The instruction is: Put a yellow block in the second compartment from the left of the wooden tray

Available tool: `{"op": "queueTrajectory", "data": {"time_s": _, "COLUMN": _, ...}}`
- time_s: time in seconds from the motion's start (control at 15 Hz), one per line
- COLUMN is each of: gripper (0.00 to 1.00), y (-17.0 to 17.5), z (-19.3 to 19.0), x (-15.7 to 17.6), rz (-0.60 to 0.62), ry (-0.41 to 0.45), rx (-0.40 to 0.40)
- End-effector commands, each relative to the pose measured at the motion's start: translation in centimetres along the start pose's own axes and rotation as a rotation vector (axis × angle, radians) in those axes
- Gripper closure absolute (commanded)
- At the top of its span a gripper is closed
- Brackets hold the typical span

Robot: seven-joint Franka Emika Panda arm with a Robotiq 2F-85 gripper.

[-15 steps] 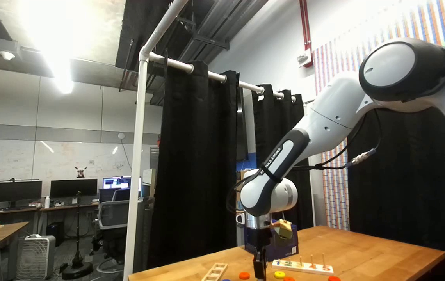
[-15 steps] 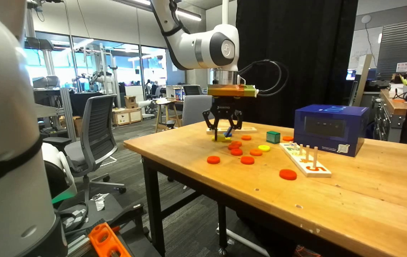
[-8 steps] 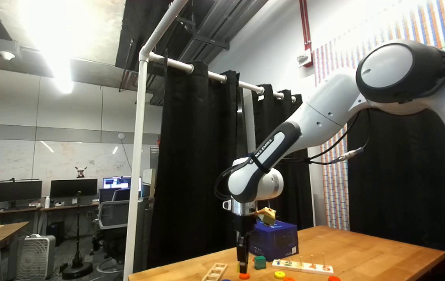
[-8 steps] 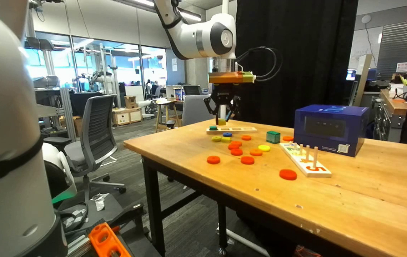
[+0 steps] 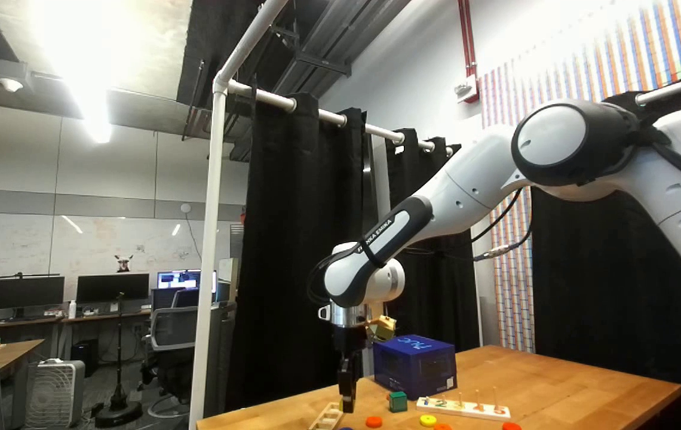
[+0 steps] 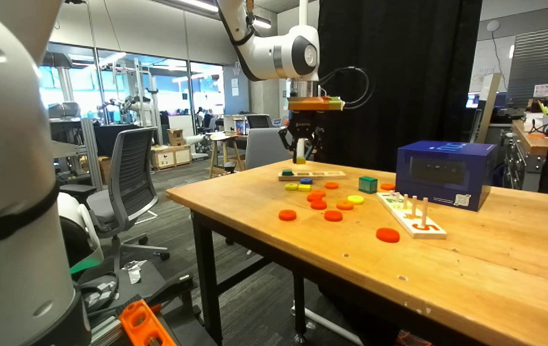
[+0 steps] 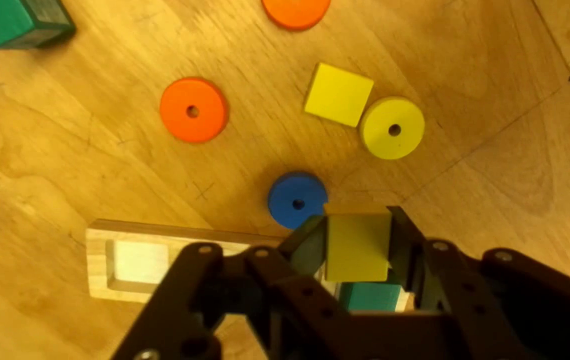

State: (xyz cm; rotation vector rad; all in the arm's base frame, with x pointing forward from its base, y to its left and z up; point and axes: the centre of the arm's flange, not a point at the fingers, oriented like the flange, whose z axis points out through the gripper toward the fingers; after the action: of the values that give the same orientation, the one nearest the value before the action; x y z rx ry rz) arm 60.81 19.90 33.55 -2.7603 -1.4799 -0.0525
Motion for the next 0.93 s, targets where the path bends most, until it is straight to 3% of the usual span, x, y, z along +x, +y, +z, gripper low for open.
{"op": "queueTrajectory", "data": {"time_s": 0.0, "gripper": 0.81, "y": 1.9, "z": 0.5, "x": 4.4, "rz": -0.009, "ry": -0.014, "rx": 0.01}}
{"op": "queueTrajectory", "data": {"time_s": 0.47, "gripper": 0.81, "y": 3.4, "z": 3.0, "x": 7.9, "rz": -0.035, "ry": -0.005, "rx": 0.035}}
{"op": "queueTrajectory", "data": {"time_s": 0.87, "gripper": 0.81, "y": 4.6, "z": 4.5, "x": 8.8, "rz": -0.035, "ry": -0.015, "rx": 0.04}}
